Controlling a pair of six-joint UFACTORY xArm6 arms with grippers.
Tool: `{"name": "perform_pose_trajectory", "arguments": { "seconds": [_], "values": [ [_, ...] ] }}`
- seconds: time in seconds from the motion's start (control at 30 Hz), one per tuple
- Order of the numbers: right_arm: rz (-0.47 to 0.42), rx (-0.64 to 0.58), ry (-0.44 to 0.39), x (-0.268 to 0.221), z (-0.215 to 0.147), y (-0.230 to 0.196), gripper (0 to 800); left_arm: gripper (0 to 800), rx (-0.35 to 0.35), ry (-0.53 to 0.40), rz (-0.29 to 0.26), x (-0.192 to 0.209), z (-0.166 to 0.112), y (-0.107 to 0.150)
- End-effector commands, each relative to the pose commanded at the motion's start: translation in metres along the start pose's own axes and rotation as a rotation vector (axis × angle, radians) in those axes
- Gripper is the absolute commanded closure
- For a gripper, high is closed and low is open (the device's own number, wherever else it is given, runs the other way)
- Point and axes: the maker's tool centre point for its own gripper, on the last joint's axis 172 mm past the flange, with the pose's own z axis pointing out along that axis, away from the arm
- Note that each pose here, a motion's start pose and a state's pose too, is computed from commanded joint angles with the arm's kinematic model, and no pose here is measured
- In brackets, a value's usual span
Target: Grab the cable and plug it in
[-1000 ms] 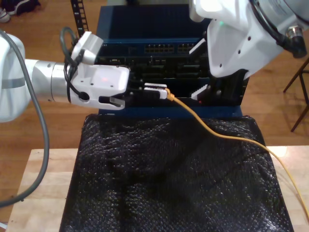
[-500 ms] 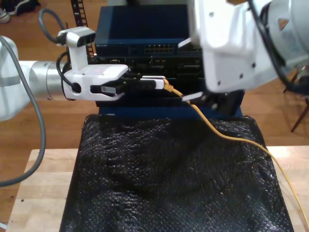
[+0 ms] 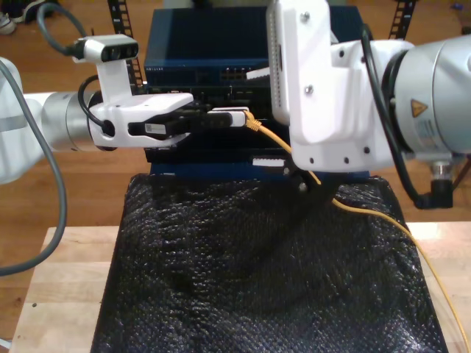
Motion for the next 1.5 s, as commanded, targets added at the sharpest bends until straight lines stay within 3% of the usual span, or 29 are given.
{"name": "perform_pose_trajectory", "arguments": {
  "seconds": [0.23, 0.73, 0.9, 1.07, 1.5],
  "values": [
    [-0.085, -0.065, 0.036, 0.015, 0.008, -0.004, 67, 793, -0.055, 0.027, -0.007, 0.003, 0.001, 0.01],
    [-0.096, -0.116, 0.05, 0.023, -0.011, 0.009, 124, 793, -0.22, 0.021, -0.011, 0.006, 0.008, 0.052],
    [-0.09, -0.117, 0.052, 0.023, -0.012, 0.008, 211, 792, -0.26, 0.023, -0.01, 0.006, 0.009, 0.063],
    [-0.091, -0.116, 0.054, 0.023, -0.012, 0.008, 262, 787, -0.275, 0.028, -0.017, 0.004, 0.009, 0.067],
    [-0.089, -0.138, 0.061, 0.027, -0.019, 0.016, 263, 787, -0.281, 0.029, -0.022, 0.003, 0.009, 0.068]
  ]
}}
